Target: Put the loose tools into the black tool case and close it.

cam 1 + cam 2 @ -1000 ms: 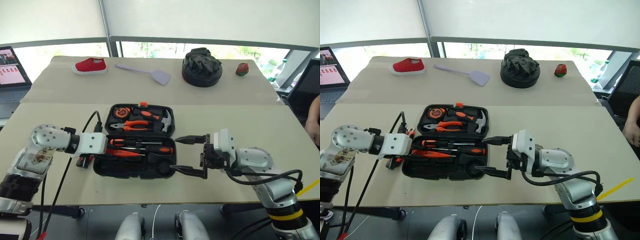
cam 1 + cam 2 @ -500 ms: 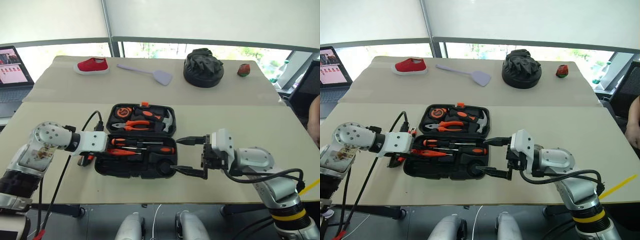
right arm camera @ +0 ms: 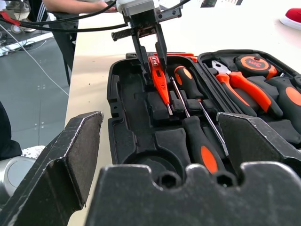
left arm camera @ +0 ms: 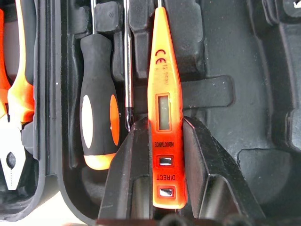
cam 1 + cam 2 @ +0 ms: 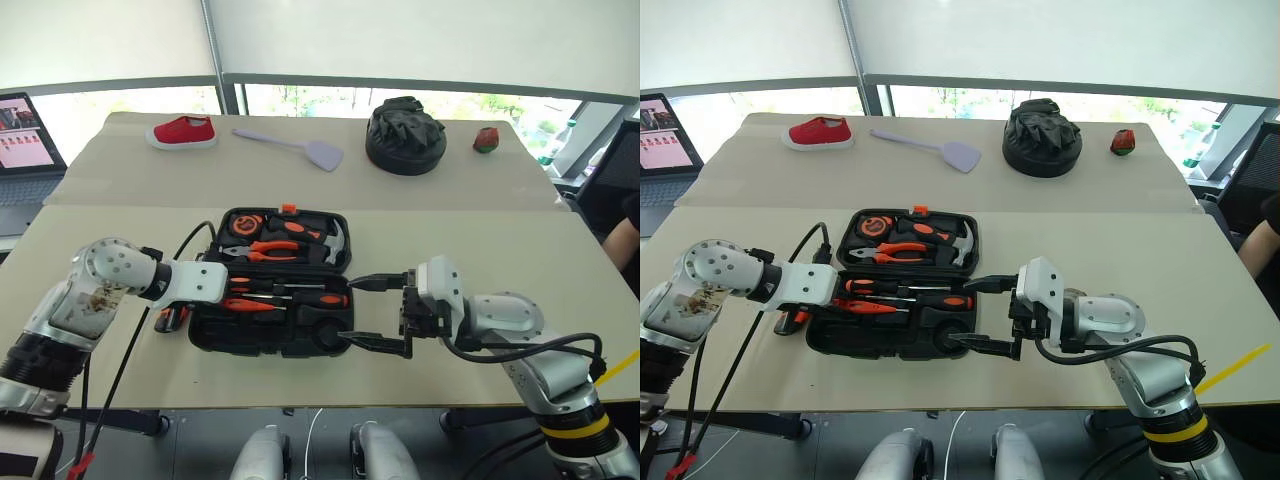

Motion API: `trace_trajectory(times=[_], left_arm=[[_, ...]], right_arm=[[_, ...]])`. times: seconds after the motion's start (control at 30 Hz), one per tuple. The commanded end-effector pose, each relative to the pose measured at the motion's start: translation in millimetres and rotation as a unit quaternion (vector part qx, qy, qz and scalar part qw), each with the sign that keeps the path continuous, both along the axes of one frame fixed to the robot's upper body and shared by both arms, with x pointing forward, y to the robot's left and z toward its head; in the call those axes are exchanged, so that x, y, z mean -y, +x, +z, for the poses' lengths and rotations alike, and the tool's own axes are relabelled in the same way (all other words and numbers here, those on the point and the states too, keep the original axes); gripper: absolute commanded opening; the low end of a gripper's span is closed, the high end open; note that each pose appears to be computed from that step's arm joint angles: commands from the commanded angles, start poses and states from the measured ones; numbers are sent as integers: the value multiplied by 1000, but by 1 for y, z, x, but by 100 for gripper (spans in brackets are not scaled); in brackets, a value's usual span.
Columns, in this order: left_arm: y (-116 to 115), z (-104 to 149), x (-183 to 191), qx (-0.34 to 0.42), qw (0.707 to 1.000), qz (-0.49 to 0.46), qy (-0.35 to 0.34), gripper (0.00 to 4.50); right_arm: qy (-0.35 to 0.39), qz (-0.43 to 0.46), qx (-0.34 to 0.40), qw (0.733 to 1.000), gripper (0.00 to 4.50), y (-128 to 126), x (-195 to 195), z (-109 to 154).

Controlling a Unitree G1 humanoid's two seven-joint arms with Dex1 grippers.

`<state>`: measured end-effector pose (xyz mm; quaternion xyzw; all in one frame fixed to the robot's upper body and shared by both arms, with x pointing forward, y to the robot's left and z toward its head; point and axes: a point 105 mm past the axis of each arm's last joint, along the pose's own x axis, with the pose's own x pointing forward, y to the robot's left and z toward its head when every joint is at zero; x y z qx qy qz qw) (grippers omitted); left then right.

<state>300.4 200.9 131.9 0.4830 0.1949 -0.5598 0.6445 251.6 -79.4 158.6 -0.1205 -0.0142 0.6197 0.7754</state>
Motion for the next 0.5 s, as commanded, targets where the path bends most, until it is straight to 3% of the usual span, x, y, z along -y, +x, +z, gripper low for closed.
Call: trace_trajectory(times=[0.03,0.07,0.1,0.17,0.23,0.43,0.5], left_arm=[[-8,-1,0,-38,999,17,-6,95],[-10,1,2,-48,998,22,-19,145],[-10,4,4,-40,999,18,-30,157],[-9,12,9,-24,998,7,-51,246],[-9,24,14,-16,996,3,-86,297],[-12,43,12,4,994,-1,-108,297],[-10,49,14,8,989,10,-150,297]], right_arm=[[12,16,22,1000,450,-5,-6,13],[13,16,22,1000,450,-5,-7,12],[13,16,22,1000,450,-5,-7,12],[13,17,22,1000,450,-4,-7,12],[13,19,21,1000,450,-5,-7,11],[12,24,14,1000,450,-6,-6,9],[12,25,12,1000,450,-6,-6,8]])
